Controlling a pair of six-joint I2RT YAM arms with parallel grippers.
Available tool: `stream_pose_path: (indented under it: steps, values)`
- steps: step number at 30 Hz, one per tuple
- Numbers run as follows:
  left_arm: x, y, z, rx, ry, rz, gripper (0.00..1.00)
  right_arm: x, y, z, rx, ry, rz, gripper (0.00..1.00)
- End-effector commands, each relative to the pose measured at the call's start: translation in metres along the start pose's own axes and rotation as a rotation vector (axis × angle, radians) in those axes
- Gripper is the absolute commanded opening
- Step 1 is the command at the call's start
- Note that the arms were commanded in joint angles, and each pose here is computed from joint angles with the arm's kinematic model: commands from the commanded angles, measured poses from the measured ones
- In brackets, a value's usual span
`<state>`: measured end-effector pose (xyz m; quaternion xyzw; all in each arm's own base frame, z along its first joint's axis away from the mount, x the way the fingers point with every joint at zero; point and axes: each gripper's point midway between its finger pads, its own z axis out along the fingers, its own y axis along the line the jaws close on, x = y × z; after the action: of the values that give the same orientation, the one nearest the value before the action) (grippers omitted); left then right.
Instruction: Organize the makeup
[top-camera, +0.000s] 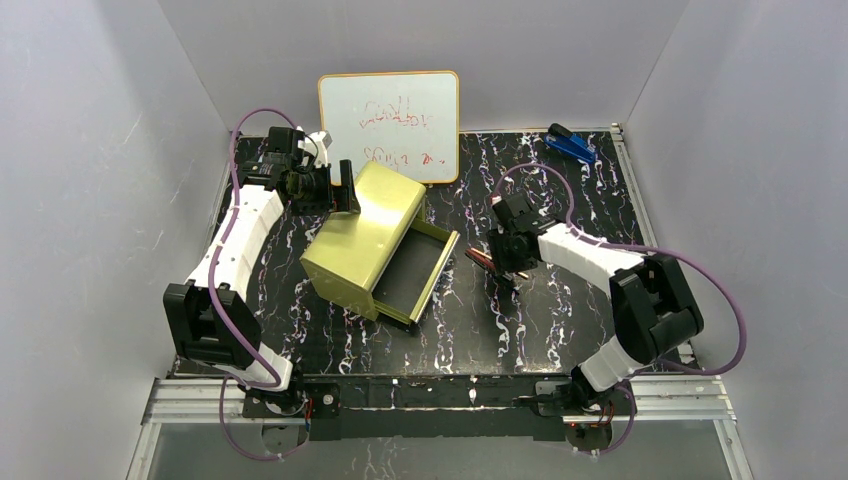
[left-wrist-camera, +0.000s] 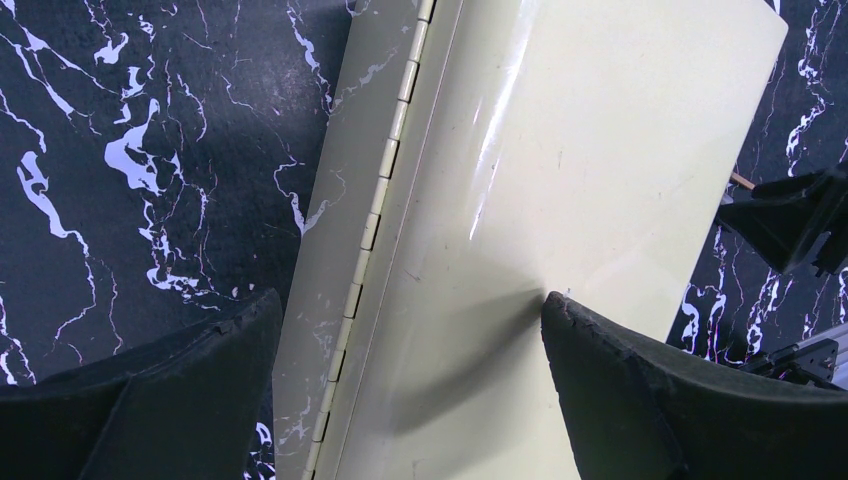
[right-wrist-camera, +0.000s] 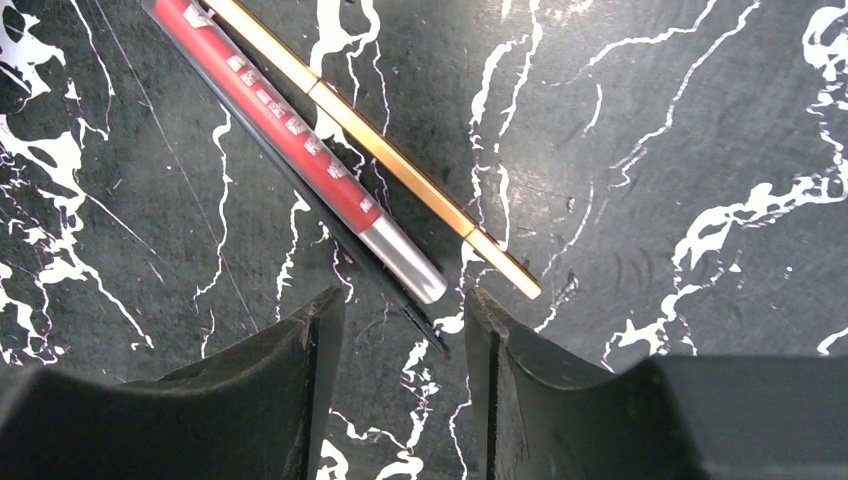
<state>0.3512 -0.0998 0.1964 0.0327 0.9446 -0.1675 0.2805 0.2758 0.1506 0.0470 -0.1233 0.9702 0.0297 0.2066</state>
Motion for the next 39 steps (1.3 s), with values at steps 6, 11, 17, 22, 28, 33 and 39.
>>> stream_pose_path:
  steps: [6,11,17,22,28,33,39]
  values:
    - [0.021,0.024,0.000,-0.109,0.072,0.013,0.98,0.002,0.009,0.026,-0.034,0.018,-0.008,0.54]
    - [0.022,0.025,0.001,-0.110,0.075,0.014,0.98,-0.003,0.011,0.035,-0.036,0.011,-0.011,0.54]
    - [0.021,0.025,0.002,-0.114,0.077,0.013,0.98,-0.020,0.013,0.034,-0.040,-0.026,-0.019,0.41]
    - [0.022,0.025,0.003,-0.112,0.081,0.014,0.98,-0.026,0.015,0.039,-0.043,-0.022,-0.040,0.28]
    - [0.023,0.026,0.001,-0.117,0.077,0.015,0.98,-0.027,0.021,0.048,-0.064,-0.003,-0.042,0.01]
    - [0.022,0.027,0.001,-0.123,0.074,0.017,0.98,-0.036,0.022,0.042,-0.065,-0.022,-0.039,0.01]
    - [0.021,0.026,0.002,-0.117,0.077,0.018,0.98,-0.057,0.014,0.016,-0.019,-0.082,-0.049,0.01]
